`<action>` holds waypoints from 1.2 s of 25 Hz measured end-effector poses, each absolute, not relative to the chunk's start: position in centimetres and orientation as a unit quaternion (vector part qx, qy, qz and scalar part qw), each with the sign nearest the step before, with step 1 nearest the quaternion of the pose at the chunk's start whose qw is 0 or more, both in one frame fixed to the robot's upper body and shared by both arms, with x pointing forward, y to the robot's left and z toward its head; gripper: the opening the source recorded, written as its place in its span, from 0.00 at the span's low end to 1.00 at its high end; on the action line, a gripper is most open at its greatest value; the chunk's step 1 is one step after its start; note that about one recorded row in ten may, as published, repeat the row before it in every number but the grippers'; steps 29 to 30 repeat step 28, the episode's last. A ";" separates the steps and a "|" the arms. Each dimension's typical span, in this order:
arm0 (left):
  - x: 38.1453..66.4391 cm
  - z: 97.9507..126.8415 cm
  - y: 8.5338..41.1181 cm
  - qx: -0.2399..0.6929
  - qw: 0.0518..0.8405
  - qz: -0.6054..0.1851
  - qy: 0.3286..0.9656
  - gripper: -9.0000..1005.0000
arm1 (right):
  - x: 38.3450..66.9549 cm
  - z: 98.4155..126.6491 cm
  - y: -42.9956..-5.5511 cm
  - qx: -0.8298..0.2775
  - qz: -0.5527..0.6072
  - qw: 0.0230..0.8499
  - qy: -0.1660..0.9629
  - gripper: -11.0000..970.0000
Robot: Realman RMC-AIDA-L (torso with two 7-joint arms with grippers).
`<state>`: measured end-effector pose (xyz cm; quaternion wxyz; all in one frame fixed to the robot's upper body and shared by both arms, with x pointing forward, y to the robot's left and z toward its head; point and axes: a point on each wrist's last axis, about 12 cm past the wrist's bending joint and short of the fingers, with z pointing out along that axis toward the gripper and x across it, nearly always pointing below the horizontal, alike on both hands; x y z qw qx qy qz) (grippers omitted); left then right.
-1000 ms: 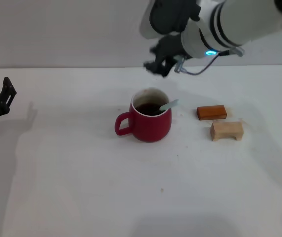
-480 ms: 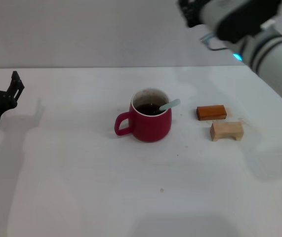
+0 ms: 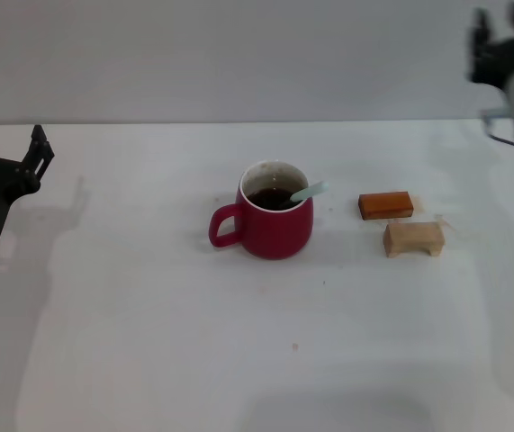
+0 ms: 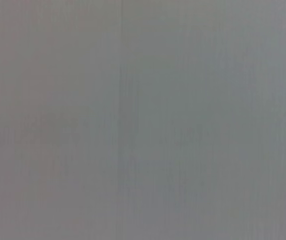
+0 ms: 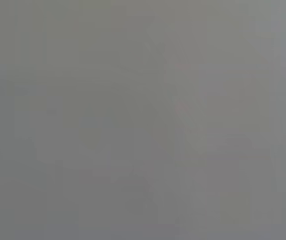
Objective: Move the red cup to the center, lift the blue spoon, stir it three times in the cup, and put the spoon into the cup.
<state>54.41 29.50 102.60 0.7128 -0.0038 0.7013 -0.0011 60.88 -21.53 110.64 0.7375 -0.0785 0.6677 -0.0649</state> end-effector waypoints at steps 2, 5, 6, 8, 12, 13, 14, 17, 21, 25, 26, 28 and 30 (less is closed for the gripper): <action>54.5 102.6 29.5 0.001 0.713 0.003 0.701 0.84 | 59.9 109.8 -22.8 -0.038 -0.104 0.736 0.668 0.36; 54.5 102.7 29.4 0.011 0.716 0.011 0.698 0.84 | 57.7 108.1 -24.9 0.010 -0.154 0.732 0.663 0.36; 54.5 102.8 29.4 0.013 0.716 0.013 0.698 0.84 | 56.9 107.6 -25.6 0.023 -0.165 0.733 0.660 0.36; 54.5 102.8 29.4 0.016 0.716 0.016 0.698 0.84 | 55.9 106.7 -26.8 0.040 -0.172 0.733 0.657 0.36; 54.6 102.8 29.4 0.017 0.716 0.017 0.698 0.84 | 54.4 105.0 -29.3 0.065 -0.173 0.733 0.655 0.36; 54.6 102.8 29.4 0.018 0.716 0.018 0.697 0.84 | 54.1 104.7 -29.9 0.069 -0.172 0.736 0.651 0.36; 54.7 102.8 29.5 0.018 0.716 0.018 0.697 0.84 | 53.8 104.4 -30.4 0.072 -0.169 0.738 0.649 0.36; 54.7 102.9 29.5 0.019 0.717 0.019 0.697 0.84 | 53.1 103.9 -31.8 0.087 -0.145 0.747 0.643 0.36; 54.8 102.9 29.5 0.026 0.717 0.025 0.696 0.84 | 52.6 103.5 -32.1 0.068 -0.108 0.754 0.645 0.36; 54.9 102.9 29.4 0.030 0.716 0.028 0.697 0.84 | 52.5 103.2 -31.7 0.023 -0.088 0.753 0.652 0.36; 54.8 102.9 29.3 0.030 0.716 0.028 0.697 0.84 | 52.5 103.1 -31.6 0.017 -0.086 0.752 0.654 0.36; 54.8 102.8 29.4 0.030 0.714 0.029 0.698 0.84 | 52.5 103.0 -31.5 0.011 -0.084 0.749 0.657 0.36; 54.8 102.8 29.4 0.030 0.714 0.029 0.698 0.84 | 52.5 103.0 -31.5 0.011 -0.084 0.749 0.657 0.36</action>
